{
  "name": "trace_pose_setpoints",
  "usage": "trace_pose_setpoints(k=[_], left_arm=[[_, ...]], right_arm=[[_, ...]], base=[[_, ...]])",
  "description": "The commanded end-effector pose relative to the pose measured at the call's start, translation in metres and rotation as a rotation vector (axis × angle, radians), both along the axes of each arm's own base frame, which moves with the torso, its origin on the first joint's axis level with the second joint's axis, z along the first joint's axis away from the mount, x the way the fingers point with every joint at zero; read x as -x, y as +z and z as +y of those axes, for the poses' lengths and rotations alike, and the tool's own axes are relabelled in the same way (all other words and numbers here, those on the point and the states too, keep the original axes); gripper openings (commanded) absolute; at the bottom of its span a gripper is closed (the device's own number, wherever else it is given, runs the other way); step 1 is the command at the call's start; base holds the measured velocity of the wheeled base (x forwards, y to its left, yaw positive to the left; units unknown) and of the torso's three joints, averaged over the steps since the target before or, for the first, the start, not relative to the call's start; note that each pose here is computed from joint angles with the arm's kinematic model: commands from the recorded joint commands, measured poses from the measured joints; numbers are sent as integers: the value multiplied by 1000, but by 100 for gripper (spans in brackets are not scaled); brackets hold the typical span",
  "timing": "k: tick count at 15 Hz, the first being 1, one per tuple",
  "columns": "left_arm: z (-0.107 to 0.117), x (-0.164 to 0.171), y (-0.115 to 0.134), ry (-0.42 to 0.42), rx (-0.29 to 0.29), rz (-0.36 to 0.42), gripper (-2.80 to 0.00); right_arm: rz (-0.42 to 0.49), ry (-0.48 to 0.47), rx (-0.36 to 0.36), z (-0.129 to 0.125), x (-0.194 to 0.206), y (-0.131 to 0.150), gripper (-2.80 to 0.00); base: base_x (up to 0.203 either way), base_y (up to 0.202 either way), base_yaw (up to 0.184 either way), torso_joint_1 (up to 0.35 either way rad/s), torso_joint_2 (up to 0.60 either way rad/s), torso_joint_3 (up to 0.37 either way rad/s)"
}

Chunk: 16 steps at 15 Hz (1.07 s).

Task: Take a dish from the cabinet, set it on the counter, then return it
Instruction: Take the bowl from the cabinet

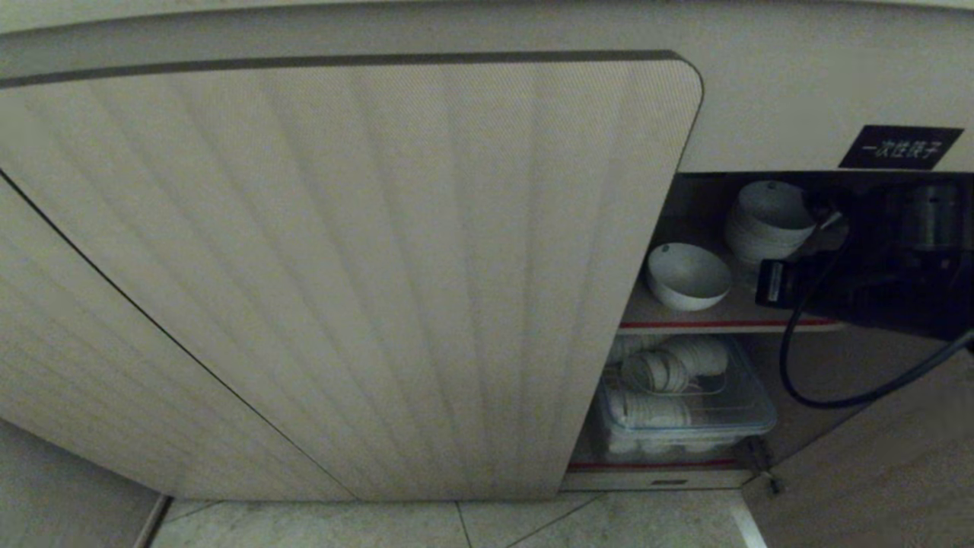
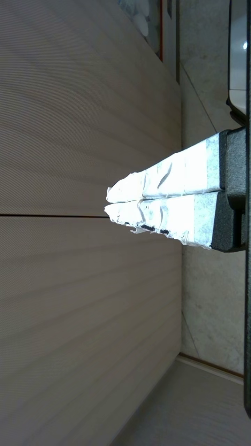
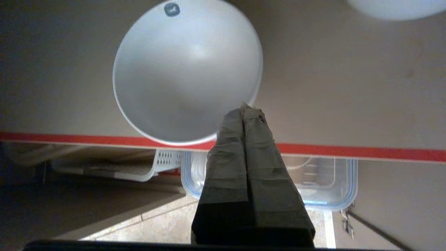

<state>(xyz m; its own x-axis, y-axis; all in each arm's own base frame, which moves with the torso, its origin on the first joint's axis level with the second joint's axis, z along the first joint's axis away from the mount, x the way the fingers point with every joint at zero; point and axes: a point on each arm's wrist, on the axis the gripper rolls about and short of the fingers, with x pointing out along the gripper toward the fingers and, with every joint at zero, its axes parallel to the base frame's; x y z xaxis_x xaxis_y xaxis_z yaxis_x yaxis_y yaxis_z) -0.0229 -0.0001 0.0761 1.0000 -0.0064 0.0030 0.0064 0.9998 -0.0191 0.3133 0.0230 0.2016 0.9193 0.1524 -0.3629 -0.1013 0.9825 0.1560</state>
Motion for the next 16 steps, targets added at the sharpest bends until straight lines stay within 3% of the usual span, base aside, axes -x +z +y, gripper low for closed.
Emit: trace_pose_setpoints(k=[1, 16], left_arm=[[0, 0, 0, 1, 1, 0, -280], [0, 0, 0, 0, 1, 0, -280]], right_arm=[[0, 2, -1, 1, -4, -3, -280], [-69, 0, -5, 1, -18, -6, -280]], base=[[0, 0, 0, 0, 0, 0], [0, 0, 0, 0, 0, 0]])
